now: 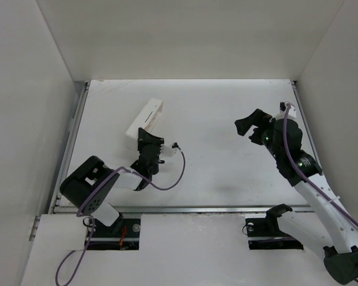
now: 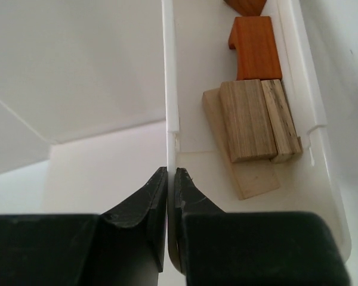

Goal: Build the wood block tower

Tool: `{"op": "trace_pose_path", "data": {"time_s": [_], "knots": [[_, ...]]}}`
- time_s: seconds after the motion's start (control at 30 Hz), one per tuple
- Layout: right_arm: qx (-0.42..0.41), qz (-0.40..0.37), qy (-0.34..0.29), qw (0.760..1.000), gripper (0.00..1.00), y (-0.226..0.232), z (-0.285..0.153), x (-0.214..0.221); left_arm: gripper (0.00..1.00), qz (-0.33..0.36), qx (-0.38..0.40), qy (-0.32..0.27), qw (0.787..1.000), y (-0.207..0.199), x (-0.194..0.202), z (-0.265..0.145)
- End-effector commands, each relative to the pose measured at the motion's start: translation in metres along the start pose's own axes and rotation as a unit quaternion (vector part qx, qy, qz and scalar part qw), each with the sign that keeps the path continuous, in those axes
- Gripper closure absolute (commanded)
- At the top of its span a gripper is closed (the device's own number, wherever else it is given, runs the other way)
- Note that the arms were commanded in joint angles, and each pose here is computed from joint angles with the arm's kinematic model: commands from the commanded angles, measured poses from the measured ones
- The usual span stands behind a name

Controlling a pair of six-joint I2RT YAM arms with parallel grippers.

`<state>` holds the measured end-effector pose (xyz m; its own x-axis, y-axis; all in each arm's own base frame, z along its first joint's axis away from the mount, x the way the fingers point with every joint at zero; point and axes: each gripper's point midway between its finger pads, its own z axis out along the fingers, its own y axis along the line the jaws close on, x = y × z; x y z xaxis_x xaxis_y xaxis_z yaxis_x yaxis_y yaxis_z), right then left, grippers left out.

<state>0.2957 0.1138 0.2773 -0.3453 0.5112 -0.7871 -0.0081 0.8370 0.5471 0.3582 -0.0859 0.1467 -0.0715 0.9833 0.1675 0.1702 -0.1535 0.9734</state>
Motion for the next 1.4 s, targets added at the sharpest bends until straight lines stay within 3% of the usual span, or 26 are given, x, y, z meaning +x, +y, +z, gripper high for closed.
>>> {"op": "trace_pose_path", "data": {"time_s": [0.0, 0.13, 0.27, 0.7, 0.8, 0.87, 0.93, 0.97, 1.0, 1.03, 1.13, 1.27, 1.37], "knots": [[-0.026, 0.011, -0.028, 0.999, 0.00, 0.014, -0.003, -0.014, 1.00, 0.007, -0.104, -0.010, 0.995, 0.056, -0.015, -0.009], [-0.023, 0.016, -0.031, 0.999, 0.00, 0.012, -0.006, -0.014, 1.00, 0.038, -0.136, -0.071, 0.987, 0.057, -0.061, -0.035], [-0.019, 0.027, -0.033, 0.999, 0.00, 0.009, -0.007, -0.013, 1.00, 0.056, -0.095, -0.098, 0.989, 0.026, -0.086, -0.052], [-0.033, 0.027, -0.003, 0.999, 0.00, 0.013, 0.005, 0.006, 1.00, 0.088, -0.056, -0.118, 0.987, -0.015, -0.110, -0.075], [-0.039, 0.026, 0.004, 0.999, 0.00, 0.021, 0.008, 0.006, 1.00, 0.076, -0.054, -0.109, 0.990, -0.015, -0.109, -0.074], [-0.043, 0.024, 0.007, 0.999, 0.00, 0.025, 0.008, 0.006, 1.00, 0.058, -0.038, -0.072, 0.995, -0.008, -0.103, -0.059], [-0.035, 0.017, 0.017, 0.999, 0.00, 0.021, 0.013, 0.012, 1.00, -0.053, -0.025, -0.039, 0.998, 0.013, -0.111, -0.038], [-0.028, 0.015, 0.025, 0.999, 0.00, 0.019, 0.013, 0.015, 1.00, -0.022, 0.038, 0.001, 0.999, -0.003, -0.097, -0.024], [-0.021, 0.015, 0.025, 0.999, 0.00, 0.018, 0.014, 0.013, 1.00, -0.063, 0.064, 0.015, 0.996, 0.001, -0.096, -0.017], [-0.014, 0.012, 0.035, 0.999, 0.00, 0.014, 0.017, 0.019, 1.00, -0.174, 0.091, 0.034, 0.980, -0.002, -0.098, -0.010], [0.005, -0.002, 0.079, 0.997, 0.00, 0.013, 0.029, 0.034, 1.00, -0.276, 0.196, 0.070, 0.938, 0.018, -0.090, 0.017], [0.009, -0.021, 0.131, 0.991, 0.00, 0.015, 0.047, 0.057, 1.00, -0.327, 0.238, 0.093, 0.910, 0.007, -0.071, 0.027], [0.003, -0.022, 0.145, 0.989, 0.00, 0.021, 0.049, 0.062, 1.00, -0.354, 0.292, 0.133, 0.878, -0.028, -0.048, 0.035]]}}
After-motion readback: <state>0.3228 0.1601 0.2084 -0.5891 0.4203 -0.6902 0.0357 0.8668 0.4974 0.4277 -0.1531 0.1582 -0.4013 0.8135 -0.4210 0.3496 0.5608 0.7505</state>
